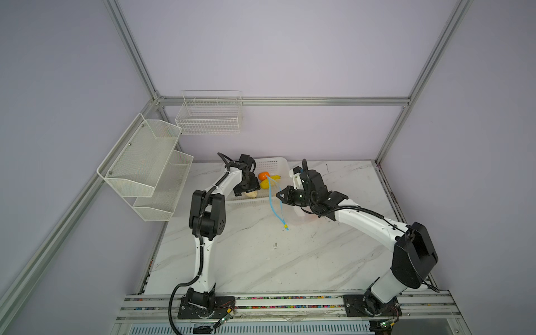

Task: Place the food in the zip-top bag and seal the zipper
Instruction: 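Lower the left gripper onto the pale pear and close on it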

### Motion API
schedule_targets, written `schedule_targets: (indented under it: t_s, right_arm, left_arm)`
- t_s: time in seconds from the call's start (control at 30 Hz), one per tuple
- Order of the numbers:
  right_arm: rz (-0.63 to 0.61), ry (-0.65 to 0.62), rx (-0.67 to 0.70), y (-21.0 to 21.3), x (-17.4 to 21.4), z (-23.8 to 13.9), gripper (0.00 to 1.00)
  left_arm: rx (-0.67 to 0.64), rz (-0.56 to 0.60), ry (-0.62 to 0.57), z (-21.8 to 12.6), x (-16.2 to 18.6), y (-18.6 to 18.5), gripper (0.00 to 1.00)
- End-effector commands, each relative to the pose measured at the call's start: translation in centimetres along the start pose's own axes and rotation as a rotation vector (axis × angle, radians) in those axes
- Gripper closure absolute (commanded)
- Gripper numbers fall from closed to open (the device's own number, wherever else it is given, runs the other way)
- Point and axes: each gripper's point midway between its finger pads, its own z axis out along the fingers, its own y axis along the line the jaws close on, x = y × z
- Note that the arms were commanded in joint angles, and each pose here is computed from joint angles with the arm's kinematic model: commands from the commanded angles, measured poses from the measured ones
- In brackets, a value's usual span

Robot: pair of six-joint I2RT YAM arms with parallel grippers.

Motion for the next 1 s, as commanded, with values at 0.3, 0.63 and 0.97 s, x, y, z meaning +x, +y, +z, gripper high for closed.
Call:
schedule_targets:
  t_s: [0.3, 0.63, 0.97]
  right_arm:
    - [-0.014, -0.037, -0.024, 0.7, -0.9, -0.7, 1.00]
    - [-0.015, -0.032, -0.023, 0.7, -0.8, -0.5, 1.00]
    - [-0.016, -0.038, -0.023, 0.8, -1.0, -0.6, 1.00]
  left_arm:
    - [-0.015, -0.014, -0.017, -0.3, -0.5, 0.4, 0.22]
    - [0.013, -0.014, -0.038, -1.7, -1.0, -0.2, 0.33]
    - [0.014, -0.006, -0.051, -3.0, -0.8, 0.1, 0.37]
